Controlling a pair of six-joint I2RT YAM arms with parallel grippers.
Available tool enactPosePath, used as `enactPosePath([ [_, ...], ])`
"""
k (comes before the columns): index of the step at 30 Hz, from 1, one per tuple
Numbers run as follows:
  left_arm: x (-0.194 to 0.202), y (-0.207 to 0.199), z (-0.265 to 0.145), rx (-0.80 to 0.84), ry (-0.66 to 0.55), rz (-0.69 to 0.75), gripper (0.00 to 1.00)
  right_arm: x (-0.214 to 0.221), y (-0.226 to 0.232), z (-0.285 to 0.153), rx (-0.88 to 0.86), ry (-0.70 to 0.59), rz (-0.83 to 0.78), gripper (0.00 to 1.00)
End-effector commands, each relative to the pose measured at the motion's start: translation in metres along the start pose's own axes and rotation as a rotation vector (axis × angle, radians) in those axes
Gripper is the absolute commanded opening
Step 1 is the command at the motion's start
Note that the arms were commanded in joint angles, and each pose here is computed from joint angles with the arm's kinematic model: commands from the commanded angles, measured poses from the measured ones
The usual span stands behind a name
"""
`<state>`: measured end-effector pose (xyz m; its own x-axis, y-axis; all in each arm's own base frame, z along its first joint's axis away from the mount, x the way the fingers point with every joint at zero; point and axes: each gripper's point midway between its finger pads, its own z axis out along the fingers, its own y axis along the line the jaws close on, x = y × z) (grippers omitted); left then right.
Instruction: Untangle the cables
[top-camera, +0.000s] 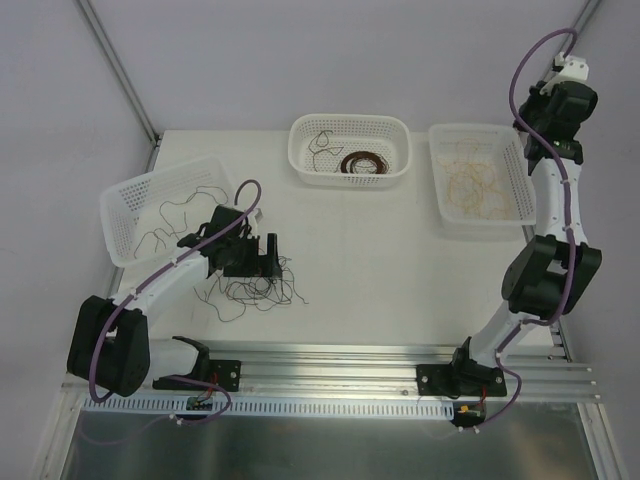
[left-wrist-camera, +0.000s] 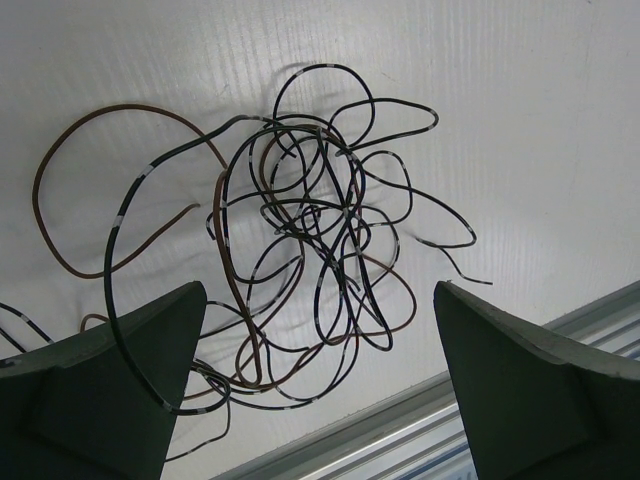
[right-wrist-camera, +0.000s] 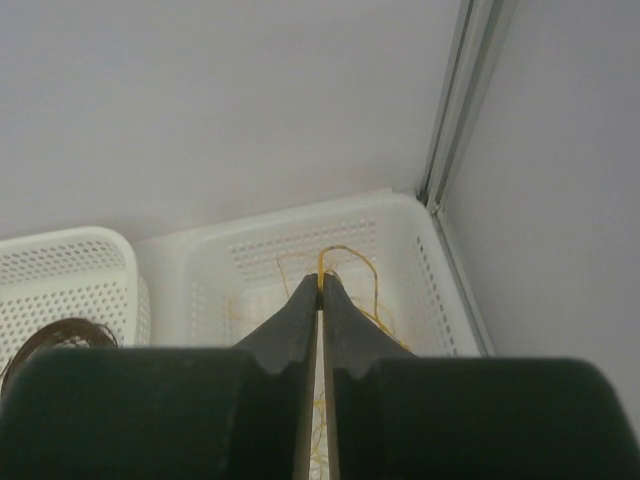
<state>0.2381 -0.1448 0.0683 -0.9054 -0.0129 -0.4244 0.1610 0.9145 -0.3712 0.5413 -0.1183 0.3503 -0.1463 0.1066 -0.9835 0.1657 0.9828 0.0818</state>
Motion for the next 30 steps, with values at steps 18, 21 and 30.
enactPosePath([
  [18, 0.001, -0.01, -0.002, 0.044, -0.01, -0.051, 0.99, 0.221, 0.041, 0.021, -0.181, 0.719, 0.332, 0.39],
  [21, 0.001, -0.01, -0.005, 0.046, -0.025, -0.055, 0.99, 0.195, 0.044, 0.01, -0.189, 0.652, 0.317, 0.59],
  [30, -0.009, -0.007, -0.014, 0.01, -0.093, -0.095, 0.99, 0.095, 0.088, -0.063, -0.23, 0.482, 0.198, 0.93],
])
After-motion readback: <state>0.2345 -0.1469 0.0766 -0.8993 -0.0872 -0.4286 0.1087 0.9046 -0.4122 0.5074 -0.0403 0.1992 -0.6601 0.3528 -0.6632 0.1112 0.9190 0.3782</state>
